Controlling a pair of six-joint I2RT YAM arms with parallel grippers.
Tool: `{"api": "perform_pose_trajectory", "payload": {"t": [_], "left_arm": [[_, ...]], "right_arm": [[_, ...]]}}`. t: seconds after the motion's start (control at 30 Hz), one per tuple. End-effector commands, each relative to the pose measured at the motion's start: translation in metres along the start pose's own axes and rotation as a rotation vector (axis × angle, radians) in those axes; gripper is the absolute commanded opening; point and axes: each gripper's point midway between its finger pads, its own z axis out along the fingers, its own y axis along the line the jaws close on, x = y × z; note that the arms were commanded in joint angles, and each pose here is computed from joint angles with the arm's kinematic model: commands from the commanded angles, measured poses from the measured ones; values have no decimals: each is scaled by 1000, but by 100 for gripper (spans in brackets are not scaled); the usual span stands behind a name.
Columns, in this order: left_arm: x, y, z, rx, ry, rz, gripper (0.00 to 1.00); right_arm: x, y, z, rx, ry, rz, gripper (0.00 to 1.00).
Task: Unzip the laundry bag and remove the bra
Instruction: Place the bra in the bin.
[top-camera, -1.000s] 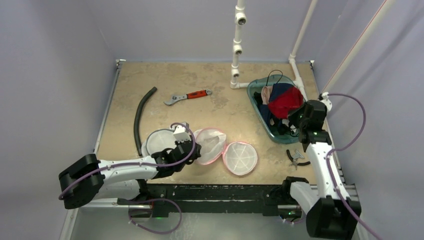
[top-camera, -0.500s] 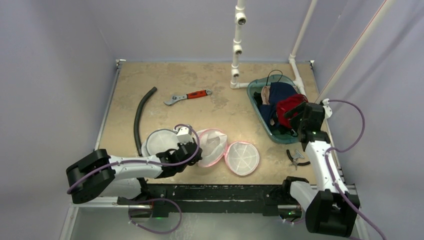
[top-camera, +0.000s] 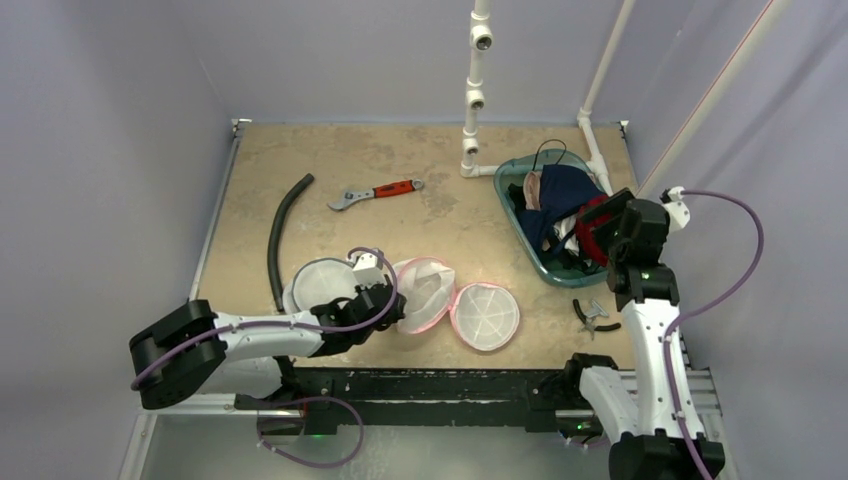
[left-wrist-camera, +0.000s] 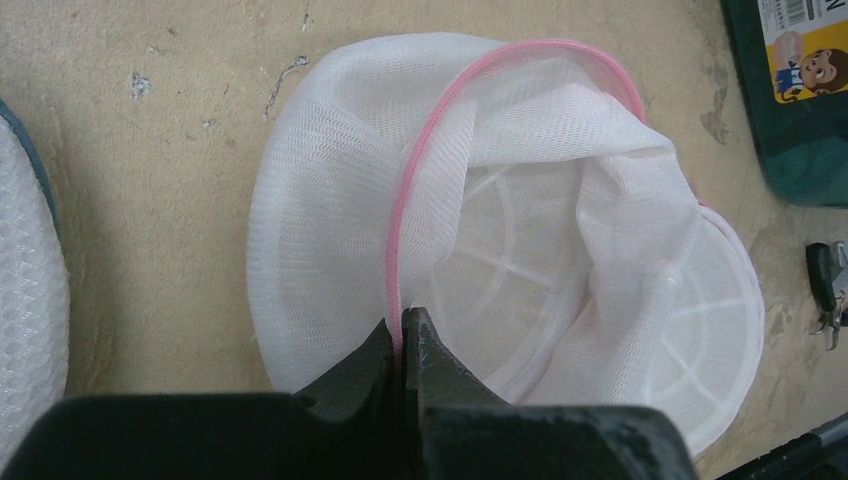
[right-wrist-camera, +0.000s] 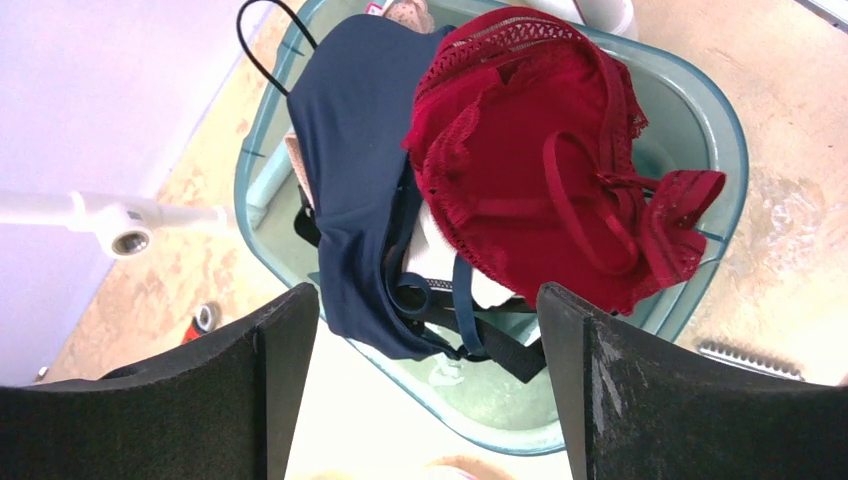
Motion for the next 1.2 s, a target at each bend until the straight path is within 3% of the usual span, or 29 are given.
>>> {"api": "perform_pose_trajectory", "payload": {"t": [0.0, 0.27, 0.5, 0.67, 0.83, 0.9, 1.0, 1.1, 1.17], "left_arm": [[-10, -9, -3, 31, -27, -52, 0], [-10, -7, -5, 29, -26, -47, 0], [-11, -10, -9, 42, -9, -31, 0], [-12, -16, -13, 70, 0, -17, 0], [-23, -25, -20, 74, 2, 20, 4], [-30, -28, -25, 76, -8, 31, 8], [-41, -31, -35, 81, -22, 54, 21], [-52, -32, -45, 76, -33, 97, 41], [-63, -32, -52, 71, -52, 144, 49]], "right_arm": [[-6, -5, -6, 32, -29, -20, 80], [-2, -16, 19, 16, -139, 53, 73], [25, 12, 57, -133, -42, 49, 62], [48, 10, 71, -142, 44, 18, 70], [8, 38, 21, -235, -100, -43, 78], [2, 62, -14, -316, -136, -59, 79], [17, 93, -45, -424, -82, -97, 85], [61, 116, -58, -482, 46, -173, 85], [107, 129, -69, -515, 146, -251, 85]]}}
